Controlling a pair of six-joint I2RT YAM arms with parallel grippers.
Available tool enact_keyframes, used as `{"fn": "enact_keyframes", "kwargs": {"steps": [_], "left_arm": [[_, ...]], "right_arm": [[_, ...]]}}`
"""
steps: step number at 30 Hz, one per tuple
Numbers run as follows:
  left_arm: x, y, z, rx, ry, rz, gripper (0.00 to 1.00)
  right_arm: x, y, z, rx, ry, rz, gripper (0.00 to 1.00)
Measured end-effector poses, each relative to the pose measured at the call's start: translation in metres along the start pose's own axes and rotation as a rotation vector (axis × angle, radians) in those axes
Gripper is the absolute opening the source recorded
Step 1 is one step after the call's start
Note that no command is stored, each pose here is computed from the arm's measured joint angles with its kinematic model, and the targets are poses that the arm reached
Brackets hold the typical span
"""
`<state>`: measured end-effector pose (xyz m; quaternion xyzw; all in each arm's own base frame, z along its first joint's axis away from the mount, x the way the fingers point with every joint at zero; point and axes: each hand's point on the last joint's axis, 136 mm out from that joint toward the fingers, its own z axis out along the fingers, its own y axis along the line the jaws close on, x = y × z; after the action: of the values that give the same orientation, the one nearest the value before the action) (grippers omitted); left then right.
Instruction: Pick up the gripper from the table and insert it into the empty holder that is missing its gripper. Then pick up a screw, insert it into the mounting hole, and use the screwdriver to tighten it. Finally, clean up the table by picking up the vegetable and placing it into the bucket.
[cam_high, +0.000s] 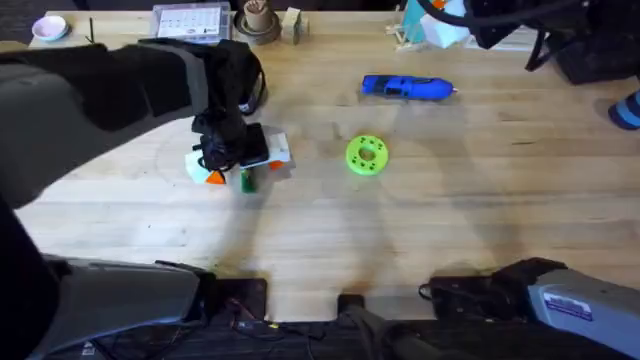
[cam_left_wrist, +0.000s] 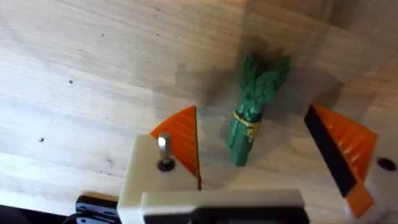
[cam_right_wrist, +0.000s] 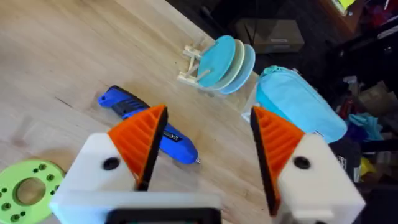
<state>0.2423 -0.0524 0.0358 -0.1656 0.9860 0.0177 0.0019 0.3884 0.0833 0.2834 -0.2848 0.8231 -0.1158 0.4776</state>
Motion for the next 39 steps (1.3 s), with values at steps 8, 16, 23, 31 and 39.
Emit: {"fn": "enact_keyframes", "kwargs": {"steps": [8,16,23,31,39], "left_arm": [[0.004,-0.004,0.005,0.032,0.01,-0.012,0.732],[0.006,-0.004,0.004,0.034,0.017,-0.015,0.012],[0.008,-0.004,-0.017,0.072,-0.028,-0.015,0.013],[-0.059,-0.027,-0.135,0.297,-0.508,-0.031,0.012],[-0.107,-0.019,-0.191,0.299,-0.828,-0.12,0.011]], "right_arm": [[0.0,0.0,0.0,0.0,0.0,0.0,0.856],[0.0,0.0,0.0,0.0,0.0,0.0,0.857],[0.0,0.0,0.0,0.0,0.0,0.0,0.86],[0.0,0.0,0.0,0.0,0.0,0.0,0.861],[0.0,0.0,0.0,0.0,0.0,0.0,0.861]]}}
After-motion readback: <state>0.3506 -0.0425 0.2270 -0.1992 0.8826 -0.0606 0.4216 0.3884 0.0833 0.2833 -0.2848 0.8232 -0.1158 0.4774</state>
